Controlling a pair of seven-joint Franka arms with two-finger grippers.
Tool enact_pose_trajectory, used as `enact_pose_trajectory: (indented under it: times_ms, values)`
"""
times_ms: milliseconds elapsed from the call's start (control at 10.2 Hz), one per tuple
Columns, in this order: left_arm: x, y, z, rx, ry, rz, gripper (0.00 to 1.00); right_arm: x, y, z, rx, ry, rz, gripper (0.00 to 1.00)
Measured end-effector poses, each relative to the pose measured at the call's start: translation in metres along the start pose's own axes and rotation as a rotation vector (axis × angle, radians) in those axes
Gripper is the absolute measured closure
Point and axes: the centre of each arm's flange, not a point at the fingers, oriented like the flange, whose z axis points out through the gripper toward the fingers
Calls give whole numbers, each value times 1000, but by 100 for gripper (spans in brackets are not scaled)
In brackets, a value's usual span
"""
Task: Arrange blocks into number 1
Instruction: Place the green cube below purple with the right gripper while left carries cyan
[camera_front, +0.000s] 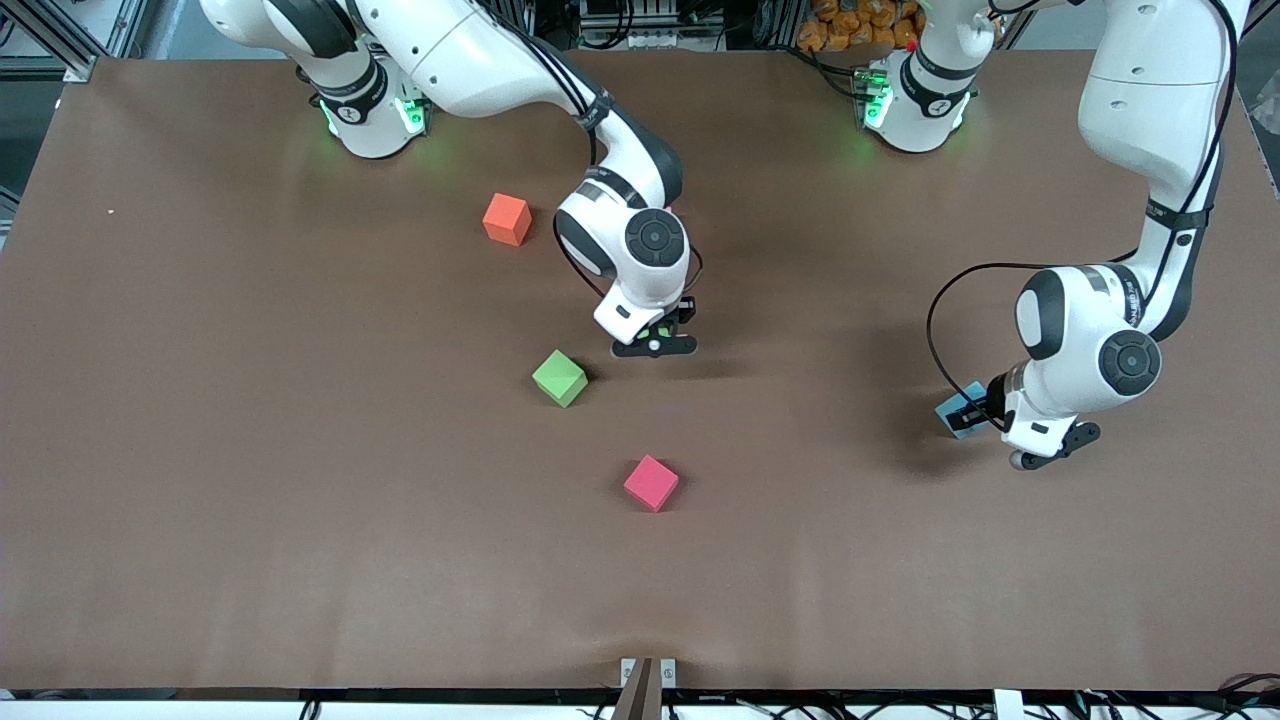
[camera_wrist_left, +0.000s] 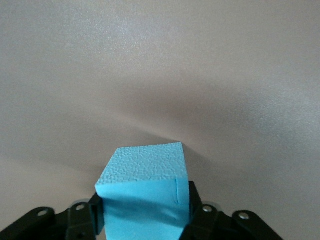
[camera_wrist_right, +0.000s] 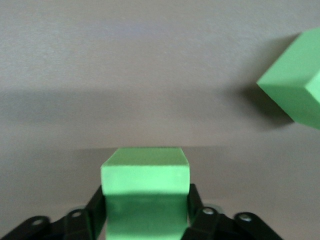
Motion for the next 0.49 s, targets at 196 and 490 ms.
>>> enact_pose_trajectory:
  times_ms: [196, 490]
  values:
    - [-1, 1, 0, 2, 1, 8, 41, 1, -1, -15, 14, 13, 59, 0]
    - [-10, 30, -5, 18, 21, 102, 41, 25, 19, -59, 55, 60, 108, 0]
